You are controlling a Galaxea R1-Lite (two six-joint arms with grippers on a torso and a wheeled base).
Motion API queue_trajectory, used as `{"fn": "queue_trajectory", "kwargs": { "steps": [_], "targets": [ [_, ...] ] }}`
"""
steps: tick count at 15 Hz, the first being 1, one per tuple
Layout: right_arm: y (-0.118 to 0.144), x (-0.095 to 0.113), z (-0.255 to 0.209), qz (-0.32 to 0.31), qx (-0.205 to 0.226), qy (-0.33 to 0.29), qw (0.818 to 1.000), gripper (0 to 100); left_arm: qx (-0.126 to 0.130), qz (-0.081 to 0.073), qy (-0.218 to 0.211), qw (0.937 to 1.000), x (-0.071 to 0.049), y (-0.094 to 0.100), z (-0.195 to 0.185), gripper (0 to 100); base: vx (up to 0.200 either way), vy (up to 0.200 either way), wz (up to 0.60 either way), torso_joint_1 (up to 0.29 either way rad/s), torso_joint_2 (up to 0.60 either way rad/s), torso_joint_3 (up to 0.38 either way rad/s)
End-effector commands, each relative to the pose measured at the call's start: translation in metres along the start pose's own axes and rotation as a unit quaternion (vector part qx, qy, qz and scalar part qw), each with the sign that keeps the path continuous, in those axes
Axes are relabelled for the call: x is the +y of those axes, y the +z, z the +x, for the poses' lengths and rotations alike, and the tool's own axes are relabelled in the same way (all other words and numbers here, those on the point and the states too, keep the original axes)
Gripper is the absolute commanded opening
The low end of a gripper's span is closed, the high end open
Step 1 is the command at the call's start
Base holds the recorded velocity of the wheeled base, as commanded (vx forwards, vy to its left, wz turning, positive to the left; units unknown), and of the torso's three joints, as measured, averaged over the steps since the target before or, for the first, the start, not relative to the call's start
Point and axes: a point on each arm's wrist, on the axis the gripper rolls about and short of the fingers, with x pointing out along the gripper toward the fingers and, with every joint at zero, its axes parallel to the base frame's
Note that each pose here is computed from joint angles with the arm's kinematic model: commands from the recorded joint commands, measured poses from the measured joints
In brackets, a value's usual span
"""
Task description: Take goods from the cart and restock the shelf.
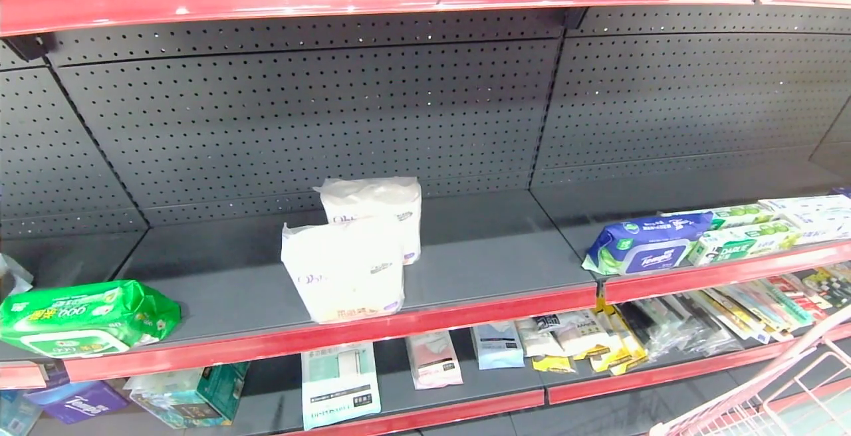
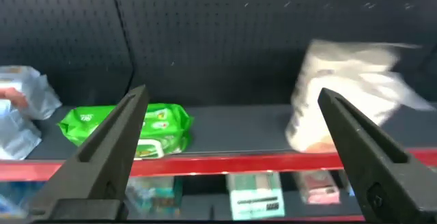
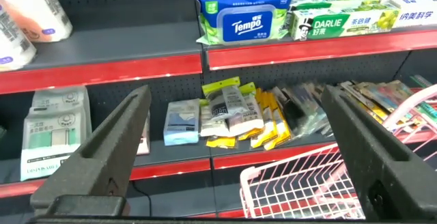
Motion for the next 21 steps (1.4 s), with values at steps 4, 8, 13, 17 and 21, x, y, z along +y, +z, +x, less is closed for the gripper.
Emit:
{"fn": "queue_trajectory", "kwargs": {
  "steps": [4, 8, 13, 17, 21],
  "targets": [
    [0.0, 0.0, 0.0, 0.0, 0.001, 0.0, 1.0, 100, 0.191, 0.02, 0.0, 0.9815, -0.009, -0.012, 0.156, 100, 0.0, 0.0, 0.0, 0.0, 0.0, 0.0],
    [0.0, 0.0, 0.0, 0.0, 0.001, 0.0, 1.0, 100, 0.237, 0.043, -0.059, 0.9687, -0.041, -0.033, 0.189, 100, 0.0, 0.0, 0.0, 0.0, 0.0, 0.0],
    [0.0, 0.0, 0.0, 0.0, 0.001, 0.0, 1.0, 100, 0.26, 0.061, -0.075, 0.9607, -0.054, -0.055, 0.216, 100, 0.0, 0.0, 0.0, 0.0, 0.0, 0.0],
    [0.0, 0.0, 0.0, 0.0, 0.001, 0.0, 1.0, 100, 0.277, 0.065, -0.081, 0.9553, -0.059, -0.065, 0.226, 100, 0.0, 0.0, 0.0, 0.0, 0.0, 0.0],
    [0.0, 0.0, 0.0, 0.0, 0.001, 0.0, 1.0, 100, 0.297, 0.067, -0.08, 0.9491, -0.061, -0.079, 0.242, 100, 0.0, 0.0, 0.0, 0.0, 0.0, 0.0]
  ]
}}
